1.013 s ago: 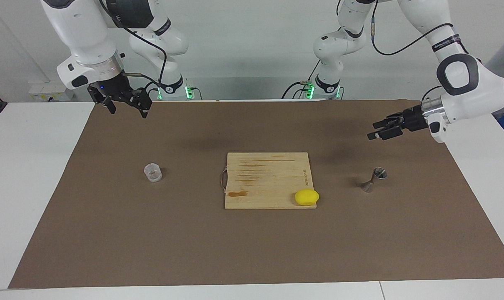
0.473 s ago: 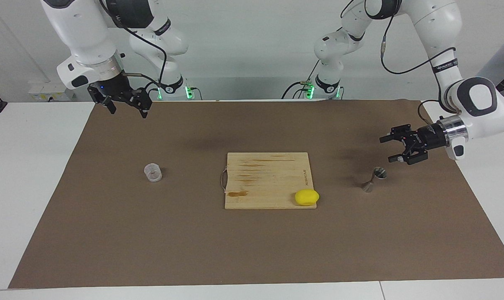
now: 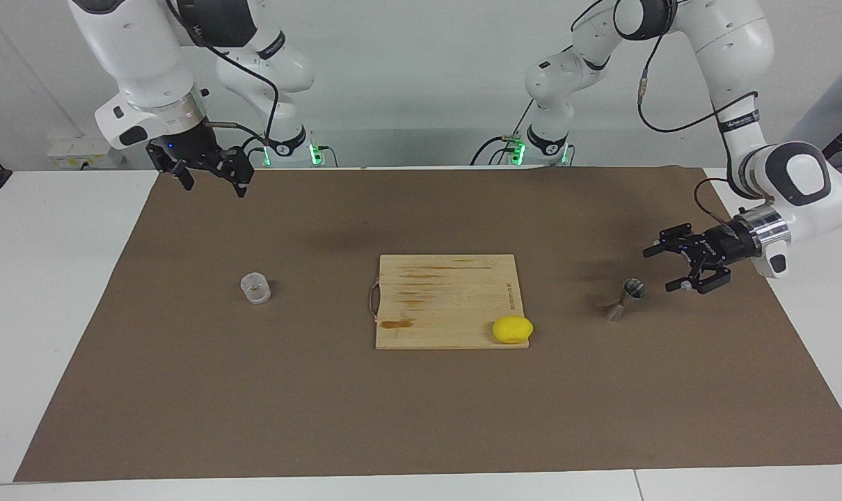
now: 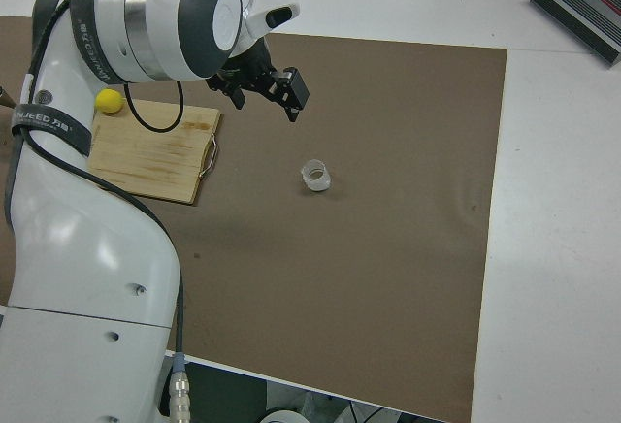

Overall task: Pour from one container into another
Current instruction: 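Open the left gripper and move it around the small dark cup, then close the left gripper on the dark cup and lift it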

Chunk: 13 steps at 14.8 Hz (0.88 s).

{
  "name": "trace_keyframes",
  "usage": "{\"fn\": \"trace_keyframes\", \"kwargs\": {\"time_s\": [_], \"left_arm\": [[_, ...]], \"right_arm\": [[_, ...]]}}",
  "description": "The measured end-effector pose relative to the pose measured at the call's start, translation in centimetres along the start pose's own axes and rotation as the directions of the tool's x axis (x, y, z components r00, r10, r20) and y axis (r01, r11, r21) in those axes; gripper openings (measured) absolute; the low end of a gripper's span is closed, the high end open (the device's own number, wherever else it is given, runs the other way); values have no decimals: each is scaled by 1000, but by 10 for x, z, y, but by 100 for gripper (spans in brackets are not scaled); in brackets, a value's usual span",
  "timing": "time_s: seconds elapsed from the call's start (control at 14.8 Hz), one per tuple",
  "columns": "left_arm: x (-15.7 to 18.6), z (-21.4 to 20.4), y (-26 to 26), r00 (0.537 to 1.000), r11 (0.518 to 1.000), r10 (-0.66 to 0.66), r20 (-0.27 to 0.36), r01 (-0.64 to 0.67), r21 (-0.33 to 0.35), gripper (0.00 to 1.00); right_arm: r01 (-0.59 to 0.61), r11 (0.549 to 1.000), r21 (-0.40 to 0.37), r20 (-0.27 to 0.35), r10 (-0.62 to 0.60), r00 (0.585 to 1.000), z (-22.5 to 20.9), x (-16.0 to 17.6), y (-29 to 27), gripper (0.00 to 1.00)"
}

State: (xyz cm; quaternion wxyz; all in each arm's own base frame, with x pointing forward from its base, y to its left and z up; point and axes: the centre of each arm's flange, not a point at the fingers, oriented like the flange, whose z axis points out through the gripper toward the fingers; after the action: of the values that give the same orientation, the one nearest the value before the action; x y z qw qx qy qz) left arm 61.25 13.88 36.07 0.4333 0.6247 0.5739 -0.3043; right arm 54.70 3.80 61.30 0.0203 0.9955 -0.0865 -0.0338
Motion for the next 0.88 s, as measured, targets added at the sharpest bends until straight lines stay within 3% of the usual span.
{"fn": "trace_keyframes", "kwargs": {"time_s": [0.27,0.88], "left_arm": [[29,6,-6,999,999,-48,20,48,0,100],[43,27,-23,995,995,-94,43,93,34,100]], "right_arm": [[0,1000,0,0,0,1000,0,0,0,100],[0,1000,0,0,0,1000,0,0,0,100]]}}
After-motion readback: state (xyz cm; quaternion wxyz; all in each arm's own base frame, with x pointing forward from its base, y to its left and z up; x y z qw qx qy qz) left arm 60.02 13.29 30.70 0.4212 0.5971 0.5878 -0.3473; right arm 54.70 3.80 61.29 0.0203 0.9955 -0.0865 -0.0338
